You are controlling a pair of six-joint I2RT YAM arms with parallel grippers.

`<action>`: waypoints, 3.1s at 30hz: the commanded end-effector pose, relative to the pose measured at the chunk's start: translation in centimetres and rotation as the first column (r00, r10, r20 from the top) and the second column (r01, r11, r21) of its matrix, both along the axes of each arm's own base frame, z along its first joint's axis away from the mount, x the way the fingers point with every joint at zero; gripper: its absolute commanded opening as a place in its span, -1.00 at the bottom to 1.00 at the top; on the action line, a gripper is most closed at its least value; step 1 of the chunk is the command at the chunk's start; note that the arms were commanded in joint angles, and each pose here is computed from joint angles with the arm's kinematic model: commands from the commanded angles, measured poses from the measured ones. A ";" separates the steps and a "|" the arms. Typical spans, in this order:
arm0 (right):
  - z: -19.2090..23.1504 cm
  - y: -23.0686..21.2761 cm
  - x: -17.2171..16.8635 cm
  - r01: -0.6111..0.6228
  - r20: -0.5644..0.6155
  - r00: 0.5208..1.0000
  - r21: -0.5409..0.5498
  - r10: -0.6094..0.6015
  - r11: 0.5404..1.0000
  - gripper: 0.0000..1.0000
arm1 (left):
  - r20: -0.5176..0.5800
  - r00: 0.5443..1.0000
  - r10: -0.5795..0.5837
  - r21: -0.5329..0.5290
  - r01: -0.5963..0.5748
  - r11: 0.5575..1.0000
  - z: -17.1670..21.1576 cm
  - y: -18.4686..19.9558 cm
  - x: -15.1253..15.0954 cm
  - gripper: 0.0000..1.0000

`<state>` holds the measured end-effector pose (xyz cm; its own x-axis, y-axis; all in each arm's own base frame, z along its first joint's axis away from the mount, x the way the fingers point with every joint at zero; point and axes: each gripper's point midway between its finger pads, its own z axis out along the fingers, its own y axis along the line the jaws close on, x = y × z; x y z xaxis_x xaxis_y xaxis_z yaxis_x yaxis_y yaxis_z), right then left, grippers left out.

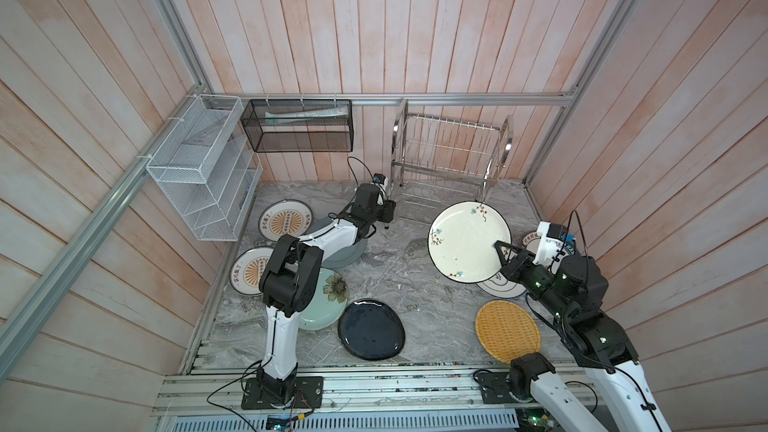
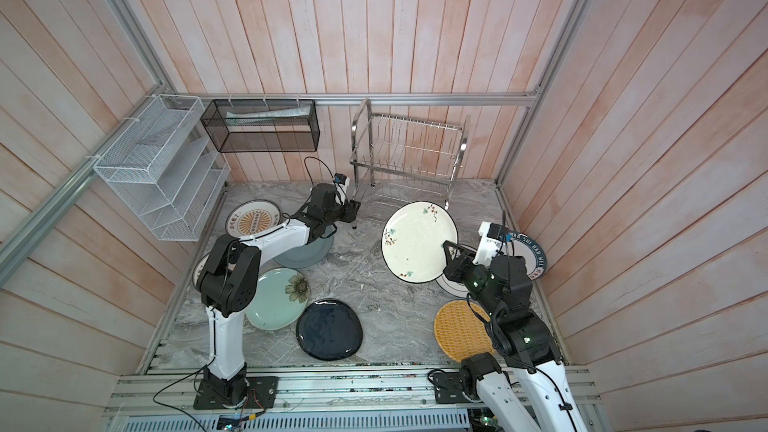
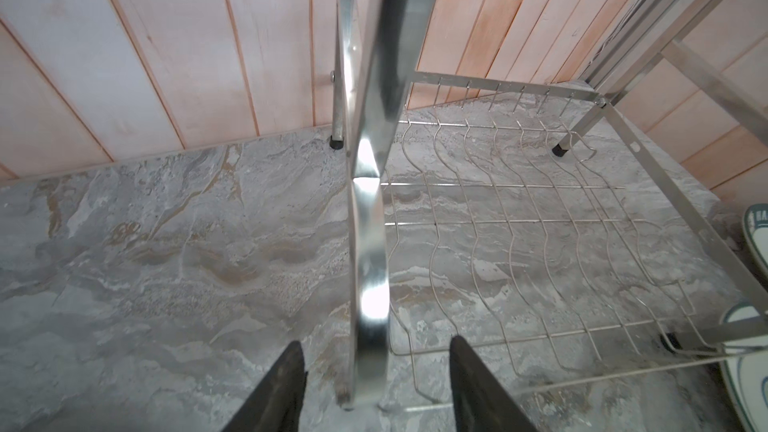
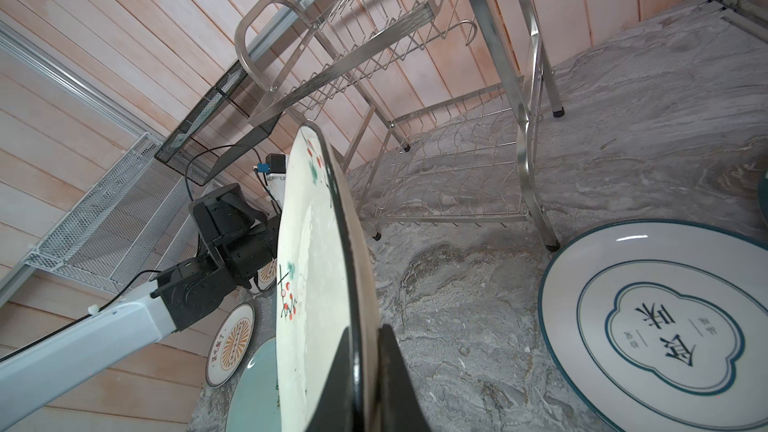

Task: Load the plates into the dish rack
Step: 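Tilt the cream plate upright with the right gripper while the left arm withdraws, then lift the upright cream plate with the right gripper above the dish rack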

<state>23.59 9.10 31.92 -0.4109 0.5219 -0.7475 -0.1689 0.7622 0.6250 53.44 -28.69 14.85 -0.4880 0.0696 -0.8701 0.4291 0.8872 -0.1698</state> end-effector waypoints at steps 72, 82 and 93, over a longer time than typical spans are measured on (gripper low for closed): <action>21.2 -0.3 5.3 0.107 0.387 0.918 -0.023 -0.090 0.994 -1.00 | 0.092 0.995 0.043 -0.294 -0.014 0.956 17.2 5.2 -19.7 1.00; 25.1 -0.9 8.8 0.208 0.428 0.891 -0.083 -0.154 0.975 -1.00 | 0.169 0.984 0.061 -0.254 -0.016 0.967 16.4 10.8 -26.0 1.00; 26.5 -1.2 14.7 0.327 0.388 0.896 -0.253 -0.214 0.911 -1.00 | 0.156 0.988 0.009 -0.102 0.007 0.995 14.9 13.2 -29.3 1.00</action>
